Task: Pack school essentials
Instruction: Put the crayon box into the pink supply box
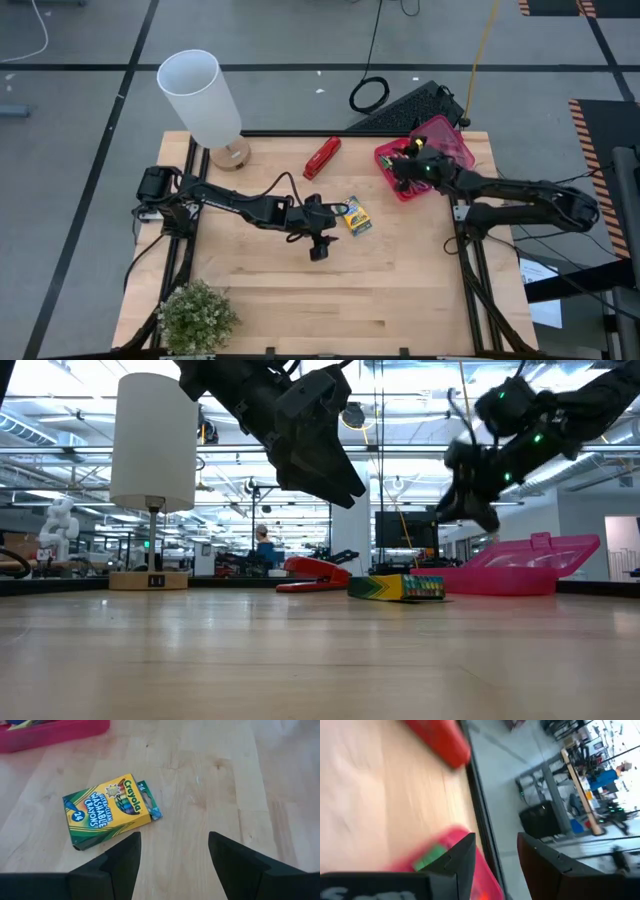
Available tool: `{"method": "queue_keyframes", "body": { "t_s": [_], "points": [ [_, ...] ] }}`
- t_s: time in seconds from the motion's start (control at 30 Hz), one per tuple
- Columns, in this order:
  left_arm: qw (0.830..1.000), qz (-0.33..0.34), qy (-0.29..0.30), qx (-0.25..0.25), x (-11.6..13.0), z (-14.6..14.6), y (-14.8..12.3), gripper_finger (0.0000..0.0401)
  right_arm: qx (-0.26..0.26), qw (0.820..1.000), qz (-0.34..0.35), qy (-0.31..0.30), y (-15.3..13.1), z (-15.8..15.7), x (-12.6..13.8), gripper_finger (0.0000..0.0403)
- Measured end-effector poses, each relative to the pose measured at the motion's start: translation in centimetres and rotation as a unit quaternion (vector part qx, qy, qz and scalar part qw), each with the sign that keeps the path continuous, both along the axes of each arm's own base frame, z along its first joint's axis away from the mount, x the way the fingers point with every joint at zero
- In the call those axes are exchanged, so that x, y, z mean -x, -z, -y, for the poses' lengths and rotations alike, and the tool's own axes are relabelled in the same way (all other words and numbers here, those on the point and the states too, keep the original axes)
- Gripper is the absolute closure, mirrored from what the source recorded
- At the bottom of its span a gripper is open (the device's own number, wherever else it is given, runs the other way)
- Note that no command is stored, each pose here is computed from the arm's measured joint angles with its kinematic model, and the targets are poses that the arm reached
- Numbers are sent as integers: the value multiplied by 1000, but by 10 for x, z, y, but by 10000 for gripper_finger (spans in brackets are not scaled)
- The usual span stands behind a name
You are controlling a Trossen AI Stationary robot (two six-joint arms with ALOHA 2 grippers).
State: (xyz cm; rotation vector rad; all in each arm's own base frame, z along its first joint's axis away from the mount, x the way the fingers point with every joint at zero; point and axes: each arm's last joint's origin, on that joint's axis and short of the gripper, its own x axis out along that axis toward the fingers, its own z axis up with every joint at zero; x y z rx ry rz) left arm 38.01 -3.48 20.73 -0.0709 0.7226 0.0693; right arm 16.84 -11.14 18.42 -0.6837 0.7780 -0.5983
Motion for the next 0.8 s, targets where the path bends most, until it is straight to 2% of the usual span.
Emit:
{"method": "queue_keyframes", "body": {
  "t_s": [0.2, 0.33, 0.43, 0.53, 0.67, 0.8],
  "points": [
    [1000, -5, -10, -9, 1, -1, 1, 167, -71, 989, 131, -17, -15, -28, -7, 261],
    [1000, -14, -11, -12, 2, -1, 2, 167, -143, 969, 201, -27, -19, -47, -13, 261],
    [999, -25, -14, -25, 3, -2, 4, 167, -209, 951, 226, -30, -16, -63, -17, 261],
    [999, -32, -14, -27, 4, -2, 5, 167, -249, 939, 233, -33, -11, -80, -22, 253],
    [999, -37, -11, -31, 5, -2, 5, 167, -274, 931, 241, -19, -3, -106, -28, 215],
    [998, -38, 0, -43, 5, -2, 5, 167, -287, 923, 255, -6, 4, -130, -31, 156]
  ]
}}
